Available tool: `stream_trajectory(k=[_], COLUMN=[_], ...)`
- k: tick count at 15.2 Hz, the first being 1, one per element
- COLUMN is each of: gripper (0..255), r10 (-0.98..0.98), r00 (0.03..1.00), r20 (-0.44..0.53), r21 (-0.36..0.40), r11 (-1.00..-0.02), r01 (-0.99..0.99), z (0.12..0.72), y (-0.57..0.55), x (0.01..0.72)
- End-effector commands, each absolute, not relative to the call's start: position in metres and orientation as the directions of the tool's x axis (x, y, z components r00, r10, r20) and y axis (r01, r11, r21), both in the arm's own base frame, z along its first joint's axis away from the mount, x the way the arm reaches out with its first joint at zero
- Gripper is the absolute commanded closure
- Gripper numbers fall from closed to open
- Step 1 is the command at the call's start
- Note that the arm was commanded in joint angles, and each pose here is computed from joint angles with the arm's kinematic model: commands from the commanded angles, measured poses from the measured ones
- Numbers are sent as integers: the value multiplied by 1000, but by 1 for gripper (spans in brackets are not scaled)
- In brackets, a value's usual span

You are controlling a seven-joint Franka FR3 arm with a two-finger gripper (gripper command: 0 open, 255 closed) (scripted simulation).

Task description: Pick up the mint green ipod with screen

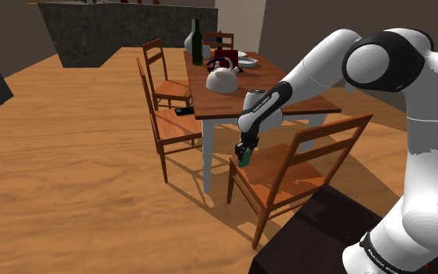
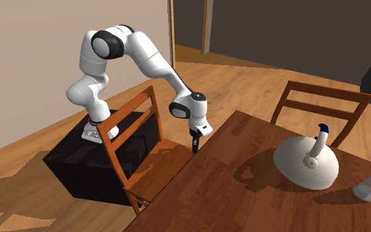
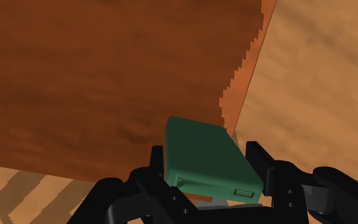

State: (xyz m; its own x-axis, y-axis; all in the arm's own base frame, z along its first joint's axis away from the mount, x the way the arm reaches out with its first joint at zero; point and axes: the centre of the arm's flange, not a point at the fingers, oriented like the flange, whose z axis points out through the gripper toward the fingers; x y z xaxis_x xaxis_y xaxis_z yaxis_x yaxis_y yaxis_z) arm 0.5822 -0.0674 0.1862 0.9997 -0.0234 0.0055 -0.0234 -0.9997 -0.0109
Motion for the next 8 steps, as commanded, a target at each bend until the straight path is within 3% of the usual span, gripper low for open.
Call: stream_trajectory(k=[1,8], gripper=[255,255], r10=[-23,-23], r00=[1000,1000], r20=[2,2], r21=[-12,-12], r11=[-1000,-1000], r01=[-23,-23], z=[184,212], y=[-67,-67], x=[581,582])
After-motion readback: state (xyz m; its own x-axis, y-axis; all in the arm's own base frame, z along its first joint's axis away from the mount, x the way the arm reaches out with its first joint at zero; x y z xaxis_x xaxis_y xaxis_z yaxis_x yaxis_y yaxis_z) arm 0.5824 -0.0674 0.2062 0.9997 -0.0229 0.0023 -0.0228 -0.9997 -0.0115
